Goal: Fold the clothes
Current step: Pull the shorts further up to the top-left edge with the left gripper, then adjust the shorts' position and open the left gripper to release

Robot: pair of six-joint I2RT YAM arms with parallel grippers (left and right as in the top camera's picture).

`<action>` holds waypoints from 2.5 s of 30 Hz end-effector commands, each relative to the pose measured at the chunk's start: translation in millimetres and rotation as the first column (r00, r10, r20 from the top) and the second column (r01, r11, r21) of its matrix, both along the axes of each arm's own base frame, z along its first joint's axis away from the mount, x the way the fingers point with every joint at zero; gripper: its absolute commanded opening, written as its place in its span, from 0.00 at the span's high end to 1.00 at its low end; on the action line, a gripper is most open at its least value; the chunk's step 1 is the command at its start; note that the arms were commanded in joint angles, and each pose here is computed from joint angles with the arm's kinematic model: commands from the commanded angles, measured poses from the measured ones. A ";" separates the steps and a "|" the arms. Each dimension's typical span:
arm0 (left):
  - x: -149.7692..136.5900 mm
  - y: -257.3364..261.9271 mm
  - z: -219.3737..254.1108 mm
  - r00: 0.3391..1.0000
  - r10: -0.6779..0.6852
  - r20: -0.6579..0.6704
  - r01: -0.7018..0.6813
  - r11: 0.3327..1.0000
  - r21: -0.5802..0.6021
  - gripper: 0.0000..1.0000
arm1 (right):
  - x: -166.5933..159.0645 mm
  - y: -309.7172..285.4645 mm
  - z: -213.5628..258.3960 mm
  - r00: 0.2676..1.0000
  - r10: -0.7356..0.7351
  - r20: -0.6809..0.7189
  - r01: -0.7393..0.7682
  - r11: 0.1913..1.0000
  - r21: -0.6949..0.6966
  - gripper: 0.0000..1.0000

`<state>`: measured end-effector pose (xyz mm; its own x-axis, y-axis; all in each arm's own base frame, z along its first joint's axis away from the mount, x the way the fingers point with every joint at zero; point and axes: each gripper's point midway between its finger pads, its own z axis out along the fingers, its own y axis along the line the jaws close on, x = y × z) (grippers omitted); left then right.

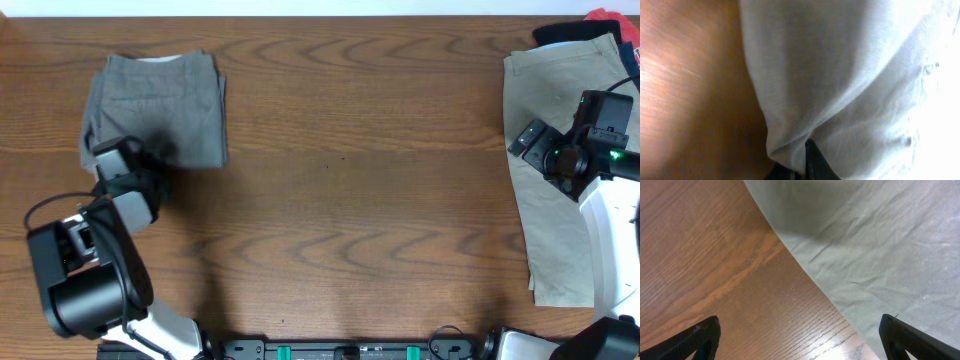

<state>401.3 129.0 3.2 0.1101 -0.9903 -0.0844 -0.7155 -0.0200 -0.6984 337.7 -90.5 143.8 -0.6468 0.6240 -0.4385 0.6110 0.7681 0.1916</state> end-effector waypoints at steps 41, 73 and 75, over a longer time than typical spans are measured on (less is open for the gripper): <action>87.2 32.5 -29.3 0.989 -0.130 -0.068 0.145 0.942 0.302 0.94 | 0.1 -4.9 7.7 1.000 -0.007 0.016 0.007 1.000 -0.020 0.01; 124.7 12.1 3.4 0.978 -0.205 0.023 0.183 0.913 0.364 0.94 | 0.1 -4.9 7.7 1.000 -0.007 0.016 0.007 1.000 -0.020 0.01; 128.3 8.9 6.2 0.970 -0.244 0.020 0.218 0.900 0.377 0.94 | 0.1 -4.9 7.7 1.000 -0.007 0.016 0.007 1.000 -0.020 0.01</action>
